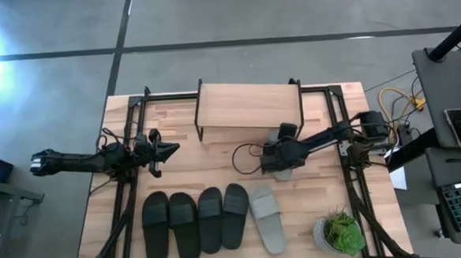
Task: Pick and place slides into the shelf
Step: Put the right gray slide under the shelf
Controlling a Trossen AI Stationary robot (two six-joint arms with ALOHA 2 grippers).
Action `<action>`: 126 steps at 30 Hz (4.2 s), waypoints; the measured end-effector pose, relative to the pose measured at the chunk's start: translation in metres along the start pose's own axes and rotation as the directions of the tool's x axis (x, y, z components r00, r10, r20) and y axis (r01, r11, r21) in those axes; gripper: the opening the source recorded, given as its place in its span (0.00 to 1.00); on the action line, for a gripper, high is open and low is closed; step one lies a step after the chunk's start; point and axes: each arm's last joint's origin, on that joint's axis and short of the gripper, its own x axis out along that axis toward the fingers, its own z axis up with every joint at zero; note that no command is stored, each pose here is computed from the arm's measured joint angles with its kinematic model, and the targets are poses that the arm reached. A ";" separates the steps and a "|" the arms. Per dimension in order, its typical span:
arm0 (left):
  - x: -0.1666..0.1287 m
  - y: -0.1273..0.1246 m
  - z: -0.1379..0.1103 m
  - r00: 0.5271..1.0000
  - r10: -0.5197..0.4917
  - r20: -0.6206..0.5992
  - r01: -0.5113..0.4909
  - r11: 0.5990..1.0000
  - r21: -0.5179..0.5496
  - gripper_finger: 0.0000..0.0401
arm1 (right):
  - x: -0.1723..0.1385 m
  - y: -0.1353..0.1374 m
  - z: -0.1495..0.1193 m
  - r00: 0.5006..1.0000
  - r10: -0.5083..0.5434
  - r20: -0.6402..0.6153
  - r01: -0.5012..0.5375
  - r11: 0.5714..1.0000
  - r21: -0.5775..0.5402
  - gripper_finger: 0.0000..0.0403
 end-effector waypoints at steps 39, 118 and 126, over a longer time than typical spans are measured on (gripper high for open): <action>0.000 0.000 0.001 1.000 0.001 0.000 -0.001 1.000 0.000 0.00 | -0.132 -0.005 -0.030 0.789 0.615 -0.015 -0.551 0.717 0.426 0.03; 0.003 0.001 -0.004 0.999 0.012 -0.038 -0.010 0.999 0.036 0.00 | 0.000 0.016 -0.047 0.975 0.217 0.053 -0.069 0.067 0.995 0.02; 0.003 0.000 -0.004 0.999 0.011 -0.037 -0.010 0.999 0.035 0.00 | 0.001 0.013 -0.040 0.964 0.252 0.081 -0.112 0.111 0.987 0.02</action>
